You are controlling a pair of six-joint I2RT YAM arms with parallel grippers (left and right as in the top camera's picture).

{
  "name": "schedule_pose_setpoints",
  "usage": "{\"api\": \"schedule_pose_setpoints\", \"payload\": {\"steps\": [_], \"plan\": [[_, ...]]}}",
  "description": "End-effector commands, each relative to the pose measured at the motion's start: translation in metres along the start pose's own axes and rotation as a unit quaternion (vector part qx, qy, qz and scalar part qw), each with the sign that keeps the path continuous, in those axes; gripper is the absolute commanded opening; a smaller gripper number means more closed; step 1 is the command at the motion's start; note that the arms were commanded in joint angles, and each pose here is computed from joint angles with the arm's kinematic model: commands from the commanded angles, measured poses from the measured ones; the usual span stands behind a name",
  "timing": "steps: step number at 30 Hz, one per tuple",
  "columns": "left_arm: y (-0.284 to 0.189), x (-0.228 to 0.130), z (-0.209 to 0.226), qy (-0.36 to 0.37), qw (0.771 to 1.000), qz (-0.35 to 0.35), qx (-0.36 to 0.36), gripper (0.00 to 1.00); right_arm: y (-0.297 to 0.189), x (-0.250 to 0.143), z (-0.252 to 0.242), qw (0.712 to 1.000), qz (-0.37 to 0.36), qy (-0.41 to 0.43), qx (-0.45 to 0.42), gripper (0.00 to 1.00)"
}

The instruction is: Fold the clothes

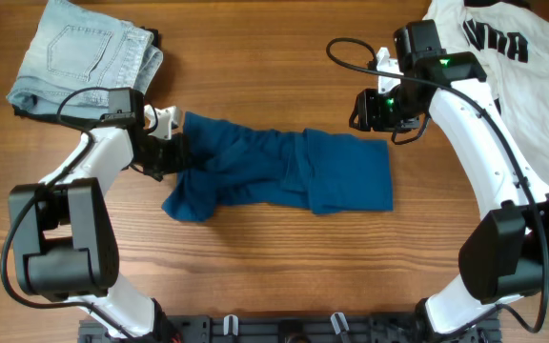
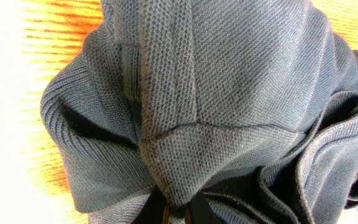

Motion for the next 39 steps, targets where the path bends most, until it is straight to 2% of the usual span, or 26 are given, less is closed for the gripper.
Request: {"api": "schedule_pose_setpoints", "payload": {"steps": [1, 3, 4, 5, 11, 15, 23, 28, 33, 39], "plan": [[-0.005, 0.002, -0.002, -0.021, 1.0, 0.007, 0.006, 0.04, -0.005, 0.0, 0.004, 1.0, -0.008, 0.012, 0.004, 0.4], [-0.028, 0.016, -0.005, -0.035, 0.999, -0.008, 0.009, 0.04, 0.004, -0.009, 0.007, 0.999, 0.013, 0.019, 0.026, 0.21], [-0.04, 0.023, -0.008, -0.033, 0.999, -0.016, 0.011, 0.04, 0.012, -0.016, 0.009, 0.998, 0.026, 0.021, 0.043, 0.09], [-0.061, 0.033, -0.014, -0.028, 0.999, -0.032, 0.015, 0.04, 0.022, -0.024, 0.009, 0.997, 0.04, 0.024, 0.06, 0.04], [-0.135, 0.055, -0.032, -0.004, 0.993, -0.084, 0.082, 0.04, 0.056, -0.055, 0.006, 0.99, 0.085, 0.036, 0.107, 0.04], [-0.151, 0.061, -0.039, 0.002, 0.991, -0.094, 0.091, 0.04, 0.067, -0.065, 0.007, 0.986, 0.095, 0.039, 0.134, 0.04], [-0.138, 0.064, -0.073, 0.049, 0.992, -0.085, 0.075, 0.04, 0.093, -0.075, 0.006, 0.979, 0.084, 0.065, 0.175, 0.04], [-0.118, 0.07, -0.13, 0.107, 0.99, -0.092, 0.028, 0.04, 0.104, -0.076, 0.002, 0.978, 0.082, 0.085, 0.174, 0.04], [-0.099, 0.07, -0.192, 0.124, 0.987, -0.101, -0.018, 0.04, 0.115, -0.079, -0.002, 0.977, 0.097, 0.095, 0.167, 0.04], [-0.068, 0.058, -0.239, 0.156, 0.983, -0.081, -0.048, 0.04, 0.114, -0.073, 0.001, 0.974, 0.09, 0.102, 0.182, 0.04]]}}
Point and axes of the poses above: each gripper's point midway between its finger pads, its own y axis out along the fingers, its own z axis along the line the jaws close on, x = y × z, the point moved 3 cm from there along -y, back along the fingers, and after that the axes turned 11 degrees about y, right-handed, at the moved point
